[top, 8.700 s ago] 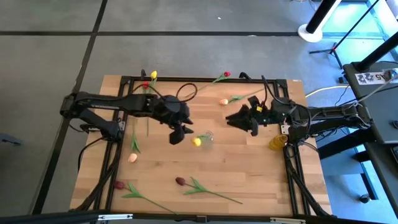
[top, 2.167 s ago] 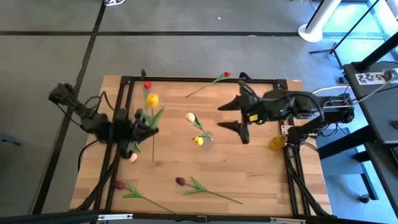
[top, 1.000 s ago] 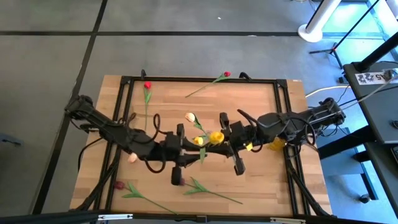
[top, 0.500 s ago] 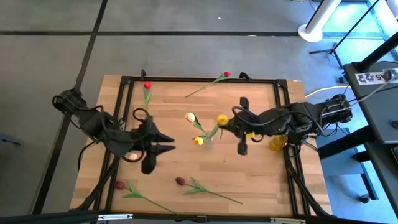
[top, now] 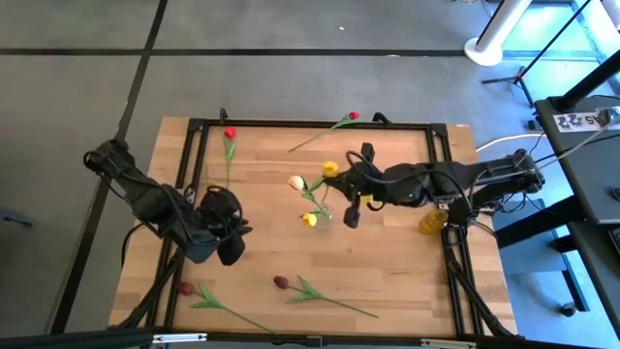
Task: Sort flowers into vase by color
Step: Put the yellow tulip into the transparent vase, then put the pink tulip into the transparent vase
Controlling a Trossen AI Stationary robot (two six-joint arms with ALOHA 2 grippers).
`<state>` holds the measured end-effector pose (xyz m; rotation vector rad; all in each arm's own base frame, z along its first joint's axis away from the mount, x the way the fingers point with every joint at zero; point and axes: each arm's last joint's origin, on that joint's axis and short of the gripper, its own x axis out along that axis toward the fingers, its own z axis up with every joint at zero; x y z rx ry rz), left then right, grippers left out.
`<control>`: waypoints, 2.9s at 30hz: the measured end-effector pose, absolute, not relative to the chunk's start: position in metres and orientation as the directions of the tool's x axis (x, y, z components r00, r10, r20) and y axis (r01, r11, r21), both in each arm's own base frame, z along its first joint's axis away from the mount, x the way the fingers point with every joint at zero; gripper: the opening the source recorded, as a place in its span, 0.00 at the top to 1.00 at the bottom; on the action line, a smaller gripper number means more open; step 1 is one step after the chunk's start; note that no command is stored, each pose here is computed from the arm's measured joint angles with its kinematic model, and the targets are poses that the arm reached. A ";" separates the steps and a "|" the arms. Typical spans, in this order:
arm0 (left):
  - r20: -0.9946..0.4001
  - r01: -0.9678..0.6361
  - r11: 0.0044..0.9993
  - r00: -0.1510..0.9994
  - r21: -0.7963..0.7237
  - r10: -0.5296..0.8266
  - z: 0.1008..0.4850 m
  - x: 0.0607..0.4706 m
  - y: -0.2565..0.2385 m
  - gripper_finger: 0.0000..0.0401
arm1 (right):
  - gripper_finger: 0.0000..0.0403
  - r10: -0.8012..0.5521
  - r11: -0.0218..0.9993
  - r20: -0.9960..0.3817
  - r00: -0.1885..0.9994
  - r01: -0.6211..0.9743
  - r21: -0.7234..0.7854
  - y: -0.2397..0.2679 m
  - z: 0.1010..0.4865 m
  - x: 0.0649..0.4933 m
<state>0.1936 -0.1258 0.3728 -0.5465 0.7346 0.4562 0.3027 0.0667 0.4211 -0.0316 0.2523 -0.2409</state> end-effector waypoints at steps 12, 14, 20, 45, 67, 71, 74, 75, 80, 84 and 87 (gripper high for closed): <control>-0.749 -0.602 0.742 0.628 -0.295 0.211 0.357 0.192 -0.129 0.75 | 0.99 -0.231 0.972 -0.190 0.954 0.236 0.006 0.058 0.374 0.284; -0.752 -0.617 0.727 0.623 -0.302 0.216 0.357 0.194 -0.127 0.75 | 0.99 -0.213 0.975 -0.196 0.957 0.221 0.021 0.060 0.371 0.288; -0.805 -0.678 0.682 0.550 -0.274 0.224 0.354 0.195 -0.115 0.75 | 0.99 -0.204 0.977 -0.247 0.947 0.211 0.004 0.062 0.361 0.294; -0.990 -0.874 0.476 -0.036 0.099 0.140 0.277 0.166 -0.094 0.52 | 0.41 -0.123 0.976 -0.462 0.878 0.191 0.102 0.066 0.372 0.282; -0.977 -0.971 0.153 -0.196 0.181 -0.085 0.173 0.159 -0.026 0.54 | 0.44 -0.150 0.969 -0.506 0.849 0.228 0.096 0.057 0.391 0.255; -0.971 -0.973 0.121 -0.212 0.199 -0.110 0.164 0.157 -0.022 0.55 | 0.44 -0.151 0.969 -0.506 0.849 0.229 0.095 0.057 0.391 0.255; -0.972 -0.974 0.086 -0.218 0.211 -0.084 0.155 0.158 -0.018 0.56 | 0.44 -0.152 0.969 -0.509 0.847 0.228 0.091 0.057 0.391 0.255; -0.970 -0.972 0.074 -0.230 0.225 -0.081 0.150 0.156 -0.017 0.56 | 0.44 -0.152 0.970 -0.512 0.846 0.228 0.089 0.057 0.391 0.254; -0.965 -0.969 0.059 -0.246 0.242 -0.095 0.129 0.151 -0.015 0.56 | 0.44 -0.155 0.968 -0.530 0.833 0.236 0.088 0.057 0.389 0.253; -0.966 -0.970 0.061 -0.242 0.237 -0.092 0.127 0.150 -0.015 0.56 | 0.44 -0.155 0.967 -0.549 0.822 0.240 0.087 0.057 0.387 0.252; -0.971 -0.973 0.064 -0.227 0.222 -0.075 0.130 0.153 -0.015 0.59 | 0.44 -0.152 0.967 -0.554 0.818 0.238 0.086 0.057 0.386 0.252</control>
